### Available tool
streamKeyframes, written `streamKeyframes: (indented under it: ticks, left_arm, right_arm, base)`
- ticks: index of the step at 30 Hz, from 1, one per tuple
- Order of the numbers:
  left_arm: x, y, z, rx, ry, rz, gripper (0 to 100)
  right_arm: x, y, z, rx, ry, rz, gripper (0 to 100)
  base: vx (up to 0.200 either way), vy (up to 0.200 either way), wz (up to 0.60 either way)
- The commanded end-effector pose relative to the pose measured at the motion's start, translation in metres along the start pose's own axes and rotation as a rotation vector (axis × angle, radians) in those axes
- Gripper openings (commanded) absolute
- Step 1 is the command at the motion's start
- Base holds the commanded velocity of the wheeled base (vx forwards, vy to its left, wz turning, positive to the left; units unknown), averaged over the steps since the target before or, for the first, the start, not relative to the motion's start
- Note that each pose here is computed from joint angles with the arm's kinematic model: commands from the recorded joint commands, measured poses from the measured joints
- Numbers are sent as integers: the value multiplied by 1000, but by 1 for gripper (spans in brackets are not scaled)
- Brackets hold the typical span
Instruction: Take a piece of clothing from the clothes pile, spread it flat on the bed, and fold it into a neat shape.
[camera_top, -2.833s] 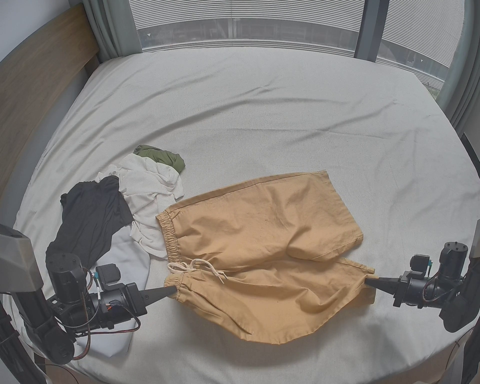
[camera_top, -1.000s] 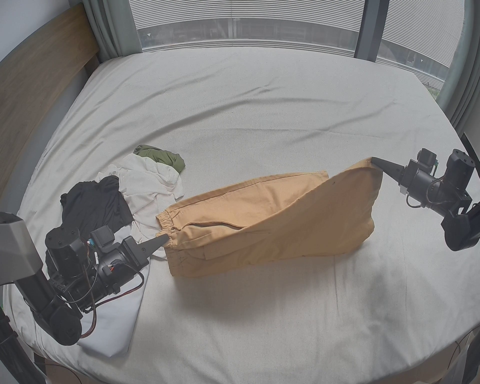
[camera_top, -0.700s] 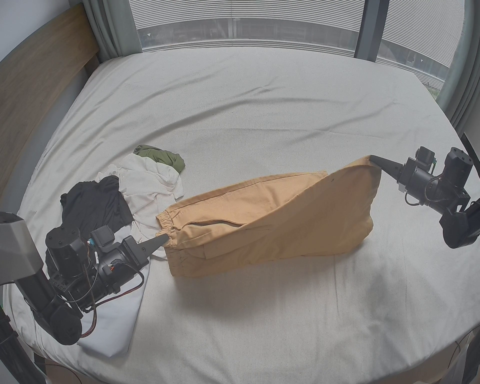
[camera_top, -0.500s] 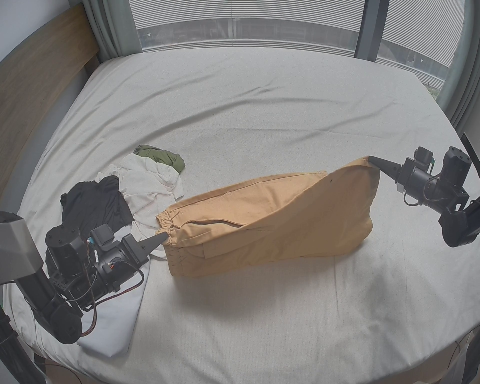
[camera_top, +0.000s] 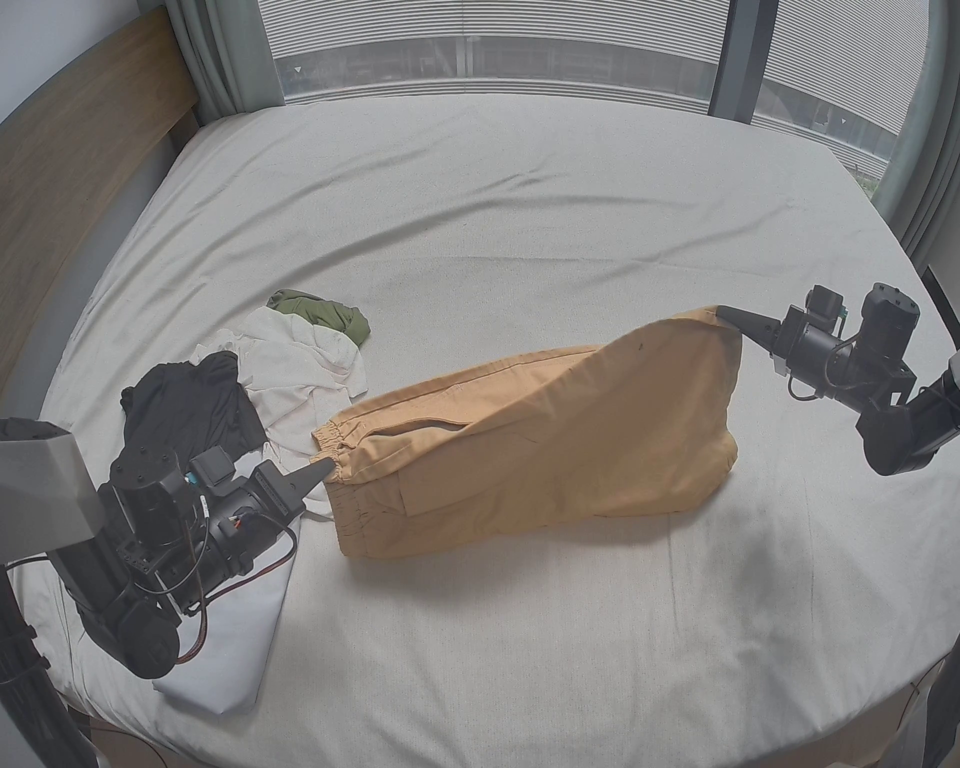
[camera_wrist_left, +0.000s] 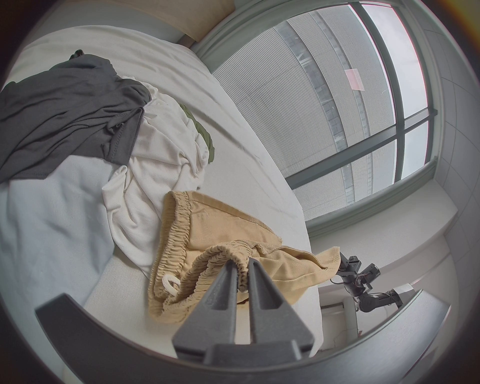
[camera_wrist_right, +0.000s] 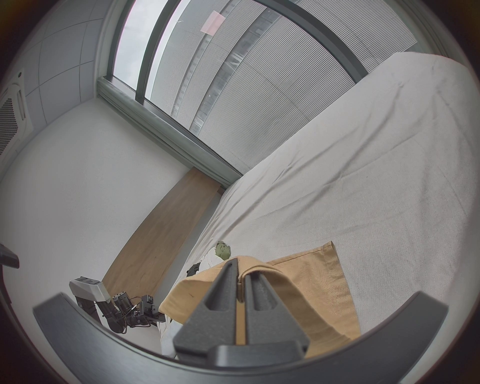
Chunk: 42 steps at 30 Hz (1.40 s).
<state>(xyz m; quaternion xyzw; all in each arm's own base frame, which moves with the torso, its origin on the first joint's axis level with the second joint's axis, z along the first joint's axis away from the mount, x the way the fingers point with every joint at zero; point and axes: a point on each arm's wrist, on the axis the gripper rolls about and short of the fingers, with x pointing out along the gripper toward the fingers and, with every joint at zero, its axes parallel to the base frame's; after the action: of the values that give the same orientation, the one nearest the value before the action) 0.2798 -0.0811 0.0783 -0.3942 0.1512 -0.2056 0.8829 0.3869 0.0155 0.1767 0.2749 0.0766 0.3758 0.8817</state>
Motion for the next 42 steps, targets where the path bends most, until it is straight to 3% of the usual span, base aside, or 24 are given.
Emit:
streamKeyframes:
  ticks: [1, 32, 33, 35, 36, 42]
  left_arm:
    - [10, 9, 1, 0, -26, 28, 0]
    - [28, 23, 11, -1, -87, 55, 0]
    - [29, 25, 10, 0, -89, 63, 100]
    - [30, 26, 10, -1, -99, 74, 100]
    - [30, 26, 10, -1, -99, 74, 100]
    - [37, 25, 18, 4, -166, 86, 100]
  right_arm:
    - [14, -13, -7, 11, 16, 5, 0]
    - [35, -37, -7, -11, 3, 15, 0]
    - [35, -38, -7, -10, 4, 14, 0]
    - [37, -41, -8, -11, 4, 14, 0]
    - [37, -41, -8, -11, 4, 14, 100]
    - [45, -47, -10, -25, -30, -10, 100]
  base:
    - [0, 0, 0]
    - [0, 0, 0]
    - [0, 0, 0]
    - [0, 0, 0]
    - [0, 0, 0]
    - [0, 0, 0]
